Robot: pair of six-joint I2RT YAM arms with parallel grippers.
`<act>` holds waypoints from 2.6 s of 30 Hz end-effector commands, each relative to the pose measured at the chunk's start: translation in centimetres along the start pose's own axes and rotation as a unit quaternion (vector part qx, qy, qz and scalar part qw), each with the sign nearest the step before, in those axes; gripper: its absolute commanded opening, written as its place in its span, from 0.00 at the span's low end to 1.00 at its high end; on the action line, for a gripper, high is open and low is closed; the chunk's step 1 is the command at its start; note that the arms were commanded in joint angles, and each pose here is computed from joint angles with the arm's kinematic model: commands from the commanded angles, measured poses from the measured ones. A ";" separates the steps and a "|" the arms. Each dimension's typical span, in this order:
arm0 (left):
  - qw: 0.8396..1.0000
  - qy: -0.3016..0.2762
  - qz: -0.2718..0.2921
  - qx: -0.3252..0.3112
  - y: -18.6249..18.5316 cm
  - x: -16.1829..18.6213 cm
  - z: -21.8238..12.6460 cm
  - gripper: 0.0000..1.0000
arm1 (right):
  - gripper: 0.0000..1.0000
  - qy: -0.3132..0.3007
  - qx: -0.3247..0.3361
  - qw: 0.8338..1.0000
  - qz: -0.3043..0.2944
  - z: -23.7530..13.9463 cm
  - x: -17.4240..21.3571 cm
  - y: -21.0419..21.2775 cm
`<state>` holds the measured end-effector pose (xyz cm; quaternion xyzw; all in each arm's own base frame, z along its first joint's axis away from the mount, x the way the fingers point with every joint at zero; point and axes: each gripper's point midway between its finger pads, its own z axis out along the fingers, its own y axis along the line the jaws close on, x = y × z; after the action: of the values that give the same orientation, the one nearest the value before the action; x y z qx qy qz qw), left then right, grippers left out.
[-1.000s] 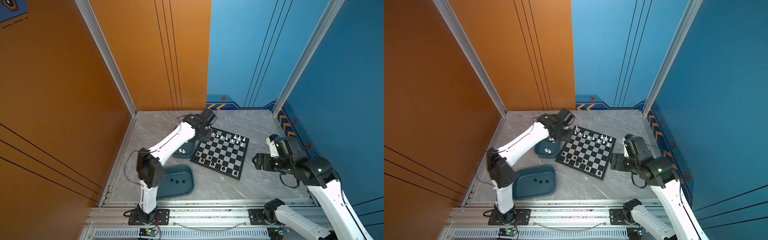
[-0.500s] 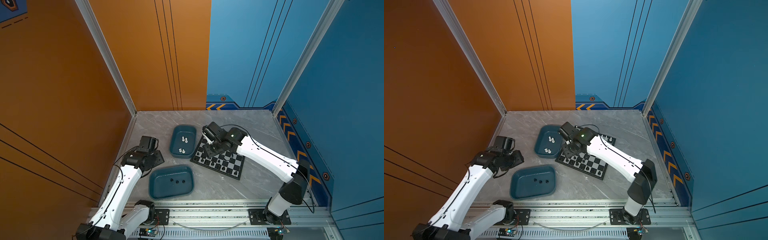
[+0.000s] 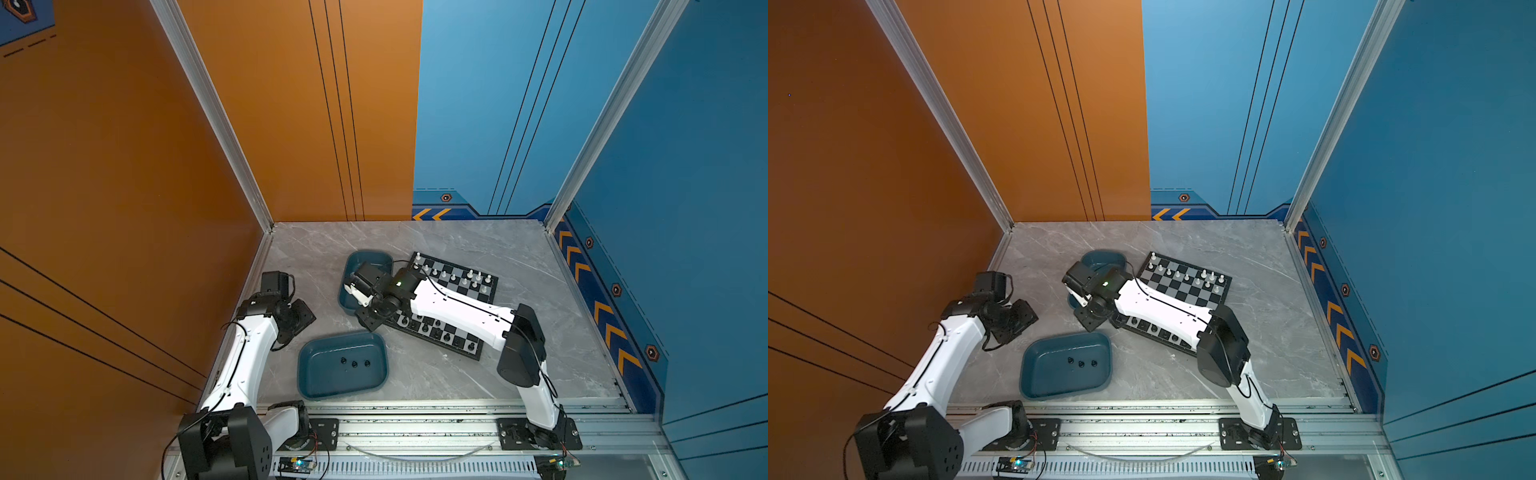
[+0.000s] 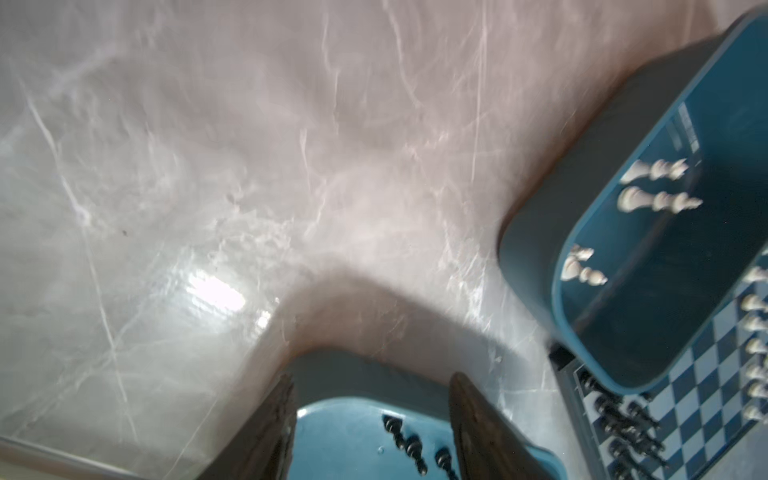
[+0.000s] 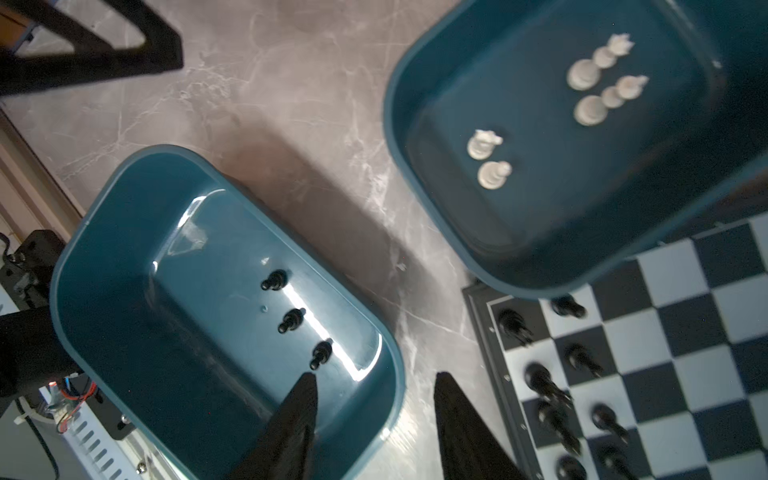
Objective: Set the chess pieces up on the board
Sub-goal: 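Withdraw the left gripper from the board while the right gripper reaches toward the black-piece tray, then lower the right gripper into the black-piece tray and close on a black pawn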
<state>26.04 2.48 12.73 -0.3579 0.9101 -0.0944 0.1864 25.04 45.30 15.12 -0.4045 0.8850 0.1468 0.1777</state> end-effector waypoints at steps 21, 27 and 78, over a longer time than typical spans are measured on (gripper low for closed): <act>0.997 -0.024 -0.062 0.046 3.6 -2.0 -1.4 0.59 | 0.39 0.051 -0.009 0.995 -0.086 8.1 3.3 7.6; 0.997 -0.029 -0.059 0.050 3.5 -1.6 -1.9 0.58 | 0.34 0.058 -0.011 0.994 -0.087 9.0 3.8 7.9; 0.996 -0.038 -0.071 0.036 4.4 -1.2 -2.1 0.56 | 0.18 0.103 -0.048 0.990 -0.079 11.2 5.1 7.9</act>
<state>24.13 6.58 14.13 -0.4139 0.8692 -0.1318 0.2364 18.49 51.95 4.73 -0.4882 0.8556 0.1398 0.1003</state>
